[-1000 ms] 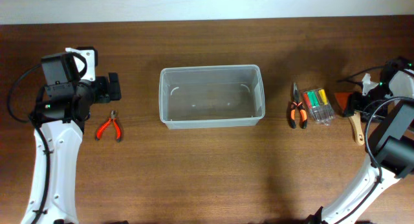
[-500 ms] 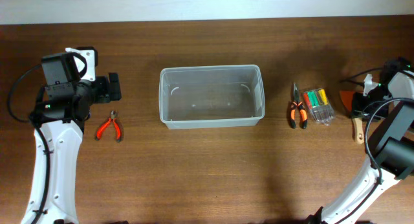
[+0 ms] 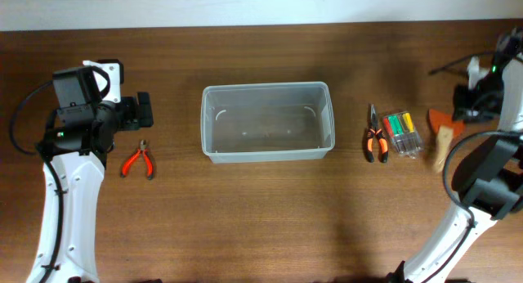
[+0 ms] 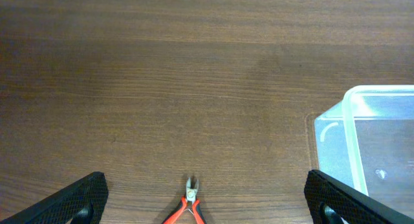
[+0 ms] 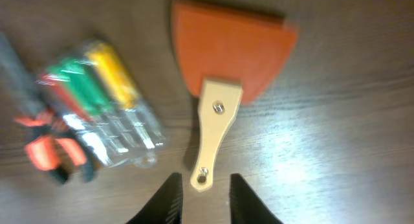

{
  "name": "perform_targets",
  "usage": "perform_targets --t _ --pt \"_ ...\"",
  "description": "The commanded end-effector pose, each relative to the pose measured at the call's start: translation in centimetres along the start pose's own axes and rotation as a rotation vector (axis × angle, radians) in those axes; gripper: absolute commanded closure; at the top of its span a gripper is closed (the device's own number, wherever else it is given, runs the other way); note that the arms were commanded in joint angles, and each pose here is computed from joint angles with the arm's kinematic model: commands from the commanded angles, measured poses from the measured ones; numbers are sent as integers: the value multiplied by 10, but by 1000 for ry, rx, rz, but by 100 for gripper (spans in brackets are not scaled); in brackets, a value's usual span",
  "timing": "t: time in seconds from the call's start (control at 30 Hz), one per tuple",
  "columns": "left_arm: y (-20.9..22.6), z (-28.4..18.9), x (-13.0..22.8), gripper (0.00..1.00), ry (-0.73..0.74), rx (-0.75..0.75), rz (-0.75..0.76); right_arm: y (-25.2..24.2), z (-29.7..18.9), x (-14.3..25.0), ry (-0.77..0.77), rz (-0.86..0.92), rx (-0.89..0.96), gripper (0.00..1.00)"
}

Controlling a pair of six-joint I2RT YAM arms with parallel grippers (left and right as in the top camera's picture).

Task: Pack container
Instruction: 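Close the right gripper on the scraper's wooden handle and lift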

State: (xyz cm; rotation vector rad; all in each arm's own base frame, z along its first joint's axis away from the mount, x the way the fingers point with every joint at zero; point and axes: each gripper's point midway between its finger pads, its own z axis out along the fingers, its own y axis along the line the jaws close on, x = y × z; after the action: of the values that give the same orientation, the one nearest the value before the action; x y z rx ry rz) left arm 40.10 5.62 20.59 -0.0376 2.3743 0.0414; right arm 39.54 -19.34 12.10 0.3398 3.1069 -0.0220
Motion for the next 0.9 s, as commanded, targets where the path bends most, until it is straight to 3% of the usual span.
perform_targets --t 0.0,0.1,0.2,0.23,0.3,0.33,0.5,0.57,0.7,0.87 --pt "1 -2 -5 1 -13 1 12 37 -87 -18 -207 -84 34 77" --pt "1 -2 -5 1 -12 0 12 75 -138 -29 -352 -172 75 73" --pt "1 -2 -5 1 -13 0 12 80 -133 -22 -316 -147 63 71" --pt "1 -2 -5 1 -13 0 12 76 -126 -19 -288 -116 58 71" --pt "1 -2 -5 1 -12 0 12 62 -103 -11 -209 -46 50 57" --pt "1 -2 -5 1 -13 0 12 52 -88 -8 -170 -9 46 55" --pt "1 -2 -5 1 -13 0 12 15 6 19 7 160 -33 53" --pt "1 -2 -5 1 -12 1 12 12 21 25 32 165 -35 51" --pt "1 -2 -5 1 -12 0 12 0 66 35 49 191 -22 30" --pt "1 -2 -5 1 -13 1 12 -5 88 37 29 218 -51 30"
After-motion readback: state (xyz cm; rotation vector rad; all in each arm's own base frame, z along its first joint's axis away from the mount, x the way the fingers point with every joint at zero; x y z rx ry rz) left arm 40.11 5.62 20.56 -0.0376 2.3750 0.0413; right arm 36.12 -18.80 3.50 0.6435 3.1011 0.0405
